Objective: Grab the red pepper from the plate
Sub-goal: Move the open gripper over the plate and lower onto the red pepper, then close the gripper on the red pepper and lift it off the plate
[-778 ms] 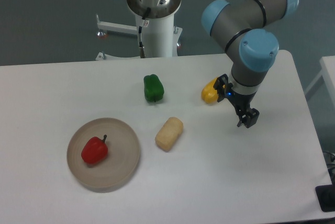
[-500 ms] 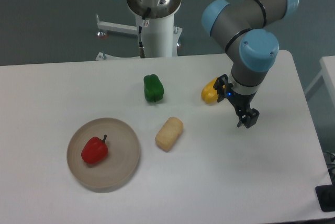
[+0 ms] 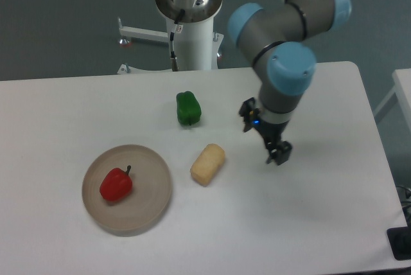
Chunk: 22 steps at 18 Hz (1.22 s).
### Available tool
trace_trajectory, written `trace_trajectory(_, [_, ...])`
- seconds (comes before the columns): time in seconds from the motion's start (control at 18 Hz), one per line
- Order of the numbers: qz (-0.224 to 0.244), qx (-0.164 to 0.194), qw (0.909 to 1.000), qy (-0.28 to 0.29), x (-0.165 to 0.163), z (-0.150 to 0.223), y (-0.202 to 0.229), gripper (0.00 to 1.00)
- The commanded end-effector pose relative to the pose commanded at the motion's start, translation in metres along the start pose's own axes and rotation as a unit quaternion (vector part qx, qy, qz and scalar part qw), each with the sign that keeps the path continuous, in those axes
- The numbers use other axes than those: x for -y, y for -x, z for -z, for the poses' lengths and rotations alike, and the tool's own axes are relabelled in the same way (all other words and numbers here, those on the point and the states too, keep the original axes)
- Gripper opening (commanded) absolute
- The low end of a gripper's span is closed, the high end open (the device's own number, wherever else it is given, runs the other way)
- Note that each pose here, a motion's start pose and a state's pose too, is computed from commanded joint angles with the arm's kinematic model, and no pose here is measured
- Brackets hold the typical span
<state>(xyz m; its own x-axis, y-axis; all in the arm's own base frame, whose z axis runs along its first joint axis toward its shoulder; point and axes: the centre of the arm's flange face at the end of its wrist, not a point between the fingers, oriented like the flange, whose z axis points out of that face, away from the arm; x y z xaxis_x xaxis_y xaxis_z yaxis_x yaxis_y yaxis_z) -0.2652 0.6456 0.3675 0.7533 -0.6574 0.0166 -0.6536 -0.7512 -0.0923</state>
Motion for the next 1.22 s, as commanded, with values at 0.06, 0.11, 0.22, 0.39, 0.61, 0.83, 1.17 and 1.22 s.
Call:
trace_trajectory(0.06, [0.000, 0.006, 1.0000, -0.002, 0.021, -0.004, -0.008, 1.00])
trace_trajectory(0.11, [-0.003, 0.012, 0.9999, -0.004, 0.043, -0.008, -0.018, 1.00])
trace_trajectory(0.22, [-0.014, 0.013, 0.9998, -0.006, 0.084, -0.018, -0.042, 1.00])
trace_trajectory(0.39, [-0.018, 0.021, 0.9996, -0.006, 0.130, -0.039, -0.069, 1.00])
trace_trajectory(0.61, [-0.004, 0.018, 0.9998, -0.007, 0.164, -0.059, -0.093, 1.00])
trace_trajectory(0.83, [0.020, 0.017, 0.9996, -0.009, 0.196, -0.089, -0.109, 1.00])
trace_trajectory(1.17, [0.034, 0.019, 0.9992, -0.011, 0.207, -0.128, -0.107, 1.00])
trace_trajectory(1.22, [0.034, 0.017, 0.9992, -0.008, 0.206, -0.131, -0.108, 1.00])
